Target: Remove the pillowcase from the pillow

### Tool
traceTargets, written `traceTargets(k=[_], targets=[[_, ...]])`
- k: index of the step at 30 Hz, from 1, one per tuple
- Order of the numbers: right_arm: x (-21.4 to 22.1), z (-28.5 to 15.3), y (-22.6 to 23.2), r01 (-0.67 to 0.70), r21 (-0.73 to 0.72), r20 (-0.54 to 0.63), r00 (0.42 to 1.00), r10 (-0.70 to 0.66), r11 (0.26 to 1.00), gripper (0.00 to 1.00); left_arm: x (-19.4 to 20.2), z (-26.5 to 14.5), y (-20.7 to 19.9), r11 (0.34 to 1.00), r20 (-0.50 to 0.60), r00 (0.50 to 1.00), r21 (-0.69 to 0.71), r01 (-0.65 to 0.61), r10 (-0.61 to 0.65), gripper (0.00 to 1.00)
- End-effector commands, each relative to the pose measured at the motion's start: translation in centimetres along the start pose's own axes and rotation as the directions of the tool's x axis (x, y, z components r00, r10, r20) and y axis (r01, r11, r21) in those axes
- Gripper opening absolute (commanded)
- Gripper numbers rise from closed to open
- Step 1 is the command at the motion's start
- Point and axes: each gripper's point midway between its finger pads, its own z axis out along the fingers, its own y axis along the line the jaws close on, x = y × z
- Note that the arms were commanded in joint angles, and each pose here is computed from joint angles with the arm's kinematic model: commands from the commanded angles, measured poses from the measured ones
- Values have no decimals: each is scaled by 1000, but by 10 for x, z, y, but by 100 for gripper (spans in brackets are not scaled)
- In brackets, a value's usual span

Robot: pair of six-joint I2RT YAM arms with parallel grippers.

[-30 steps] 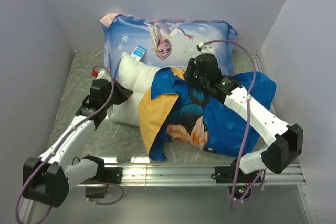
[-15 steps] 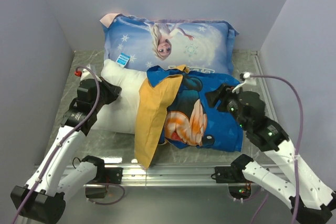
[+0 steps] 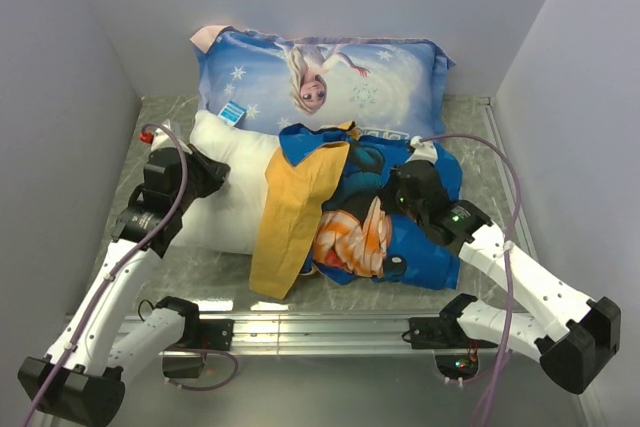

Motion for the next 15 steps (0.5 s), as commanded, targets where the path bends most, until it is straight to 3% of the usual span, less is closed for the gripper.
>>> traceTargets(k=[1,7,15], targets=[[-29,-10,-14,-52,65,103,994,45,997,1,-76,-41,-55,988,225,974,154,-17,-18,0],[-69,-38,-62,-135,170,205,974,99,976,0,-133,-93,-79,988,366,930,144,-63,6,0],[-117,-67,-135,-311,280,327,920,215,908,0,-179,-134,-85,994,488,872,84,-68,19,1]])
